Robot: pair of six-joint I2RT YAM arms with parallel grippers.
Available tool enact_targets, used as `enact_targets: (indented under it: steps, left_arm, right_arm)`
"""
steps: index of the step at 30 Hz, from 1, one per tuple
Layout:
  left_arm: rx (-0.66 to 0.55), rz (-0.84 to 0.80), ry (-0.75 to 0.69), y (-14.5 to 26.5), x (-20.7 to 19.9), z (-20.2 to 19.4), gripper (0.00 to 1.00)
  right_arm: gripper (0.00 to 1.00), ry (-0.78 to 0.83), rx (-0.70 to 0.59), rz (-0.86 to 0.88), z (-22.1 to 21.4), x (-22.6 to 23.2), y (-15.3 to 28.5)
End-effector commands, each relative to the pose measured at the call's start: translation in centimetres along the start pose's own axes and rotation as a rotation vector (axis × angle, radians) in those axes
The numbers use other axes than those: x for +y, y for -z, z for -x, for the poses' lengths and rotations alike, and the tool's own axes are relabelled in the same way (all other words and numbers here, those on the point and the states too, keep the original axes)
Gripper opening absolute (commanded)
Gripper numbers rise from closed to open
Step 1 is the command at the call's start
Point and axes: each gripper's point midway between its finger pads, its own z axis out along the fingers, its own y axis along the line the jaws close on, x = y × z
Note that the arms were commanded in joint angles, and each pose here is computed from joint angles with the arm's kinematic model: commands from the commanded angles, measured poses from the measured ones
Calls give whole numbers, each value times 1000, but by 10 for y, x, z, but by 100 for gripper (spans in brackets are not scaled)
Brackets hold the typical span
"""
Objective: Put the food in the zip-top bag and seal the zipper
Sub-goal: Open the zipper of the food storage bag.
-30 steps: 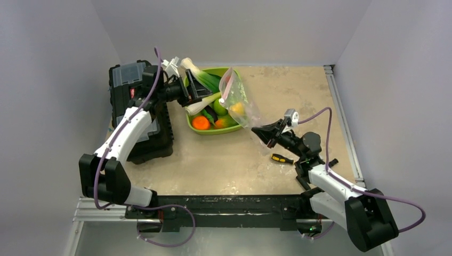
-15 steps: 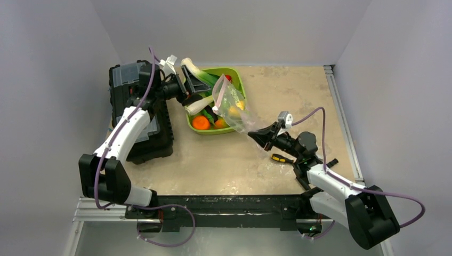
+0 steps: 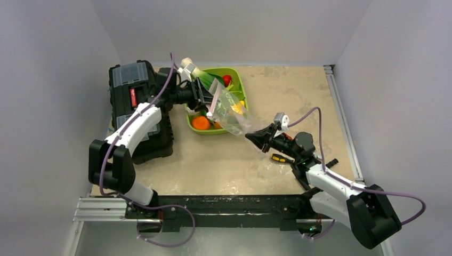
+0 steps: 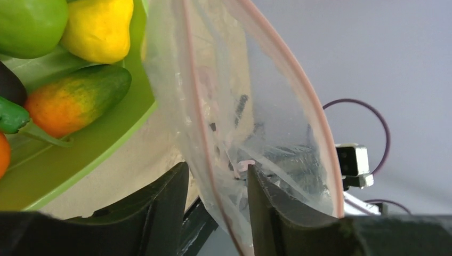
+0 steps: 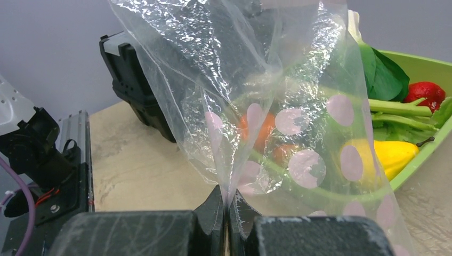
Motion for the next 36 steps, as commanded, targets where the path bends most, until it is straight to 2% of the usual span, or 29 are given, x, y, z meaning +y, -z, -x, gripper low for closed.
enact_targets:
  steps: [1, 2, 4, 8, 9, 10, 14, 16, 18, 19, 22, 25, 28, 32, 36]
  left_arm:
    - [-29, 4, -171, 10, -25, 5, 34]
    - [-59, 39, -216, 16, -24, 9, 27]
    - [-153, 116, -337, 36, -29, 20, 18]
    - [-323, 189, -508, 74, -46, 32, 5]
    - [-358, 183, -539, 81, -53, 31, 2]
    - [-388, 165, -572, 87, -61, 30, 0]
    - [-531, 126, -691, 116, -89, 27, 0]
    - [-609, 165, -728, 131, -90, 30, 0]
    - [-657, 229, -753, 141, -83, 34, 0]
    - [-664, 266, -758, 144, -78, 37, 0]
    - [-641, 317, -740, 142, -71, 41, 0]
    - [-610, 285, -725, 134, -72, 37, 0]
    - [-599, 270, -719, 131, -74, 35, 0]
    - [-590, 263, -725, 129, -75, 34, 0]
    - [-571, 243, -725, 124, -76, 31, 0]
  right_arm:
    - [0, 55, -42, -41, 22, -6, -8]
    - [1, 42, -33, -56, 21, -8, -9]
    - [13, 21, -12, -90, 20, -12, -10]
    - [42, -66, 22, -184, 22, -26, -15]
    - [53, -85, 34, -182, 25, -26, -18]
    - [62, -104, 43, -177, 29, -25, -22]
    - [75, -156, 77, -200, 49, -27, -35]
    - [81, -197, 86, -253, 58, -34, -38]
    - [95, -257, 85, -314, 69, -40, -41]
    - [98, -291, 88, -351, 74, -44, -44]
    - [99, -392, 125, -396, 86, -42, -56]
    - [99, -463, 143, -514, 97, -43, -66]
    - [99, -466, 85, -591, 121, -30, -78]
    - [99, -453, 23, -591, 154, 4, -101]
    - [99, -364, 4, -643, 170, 35, -126]
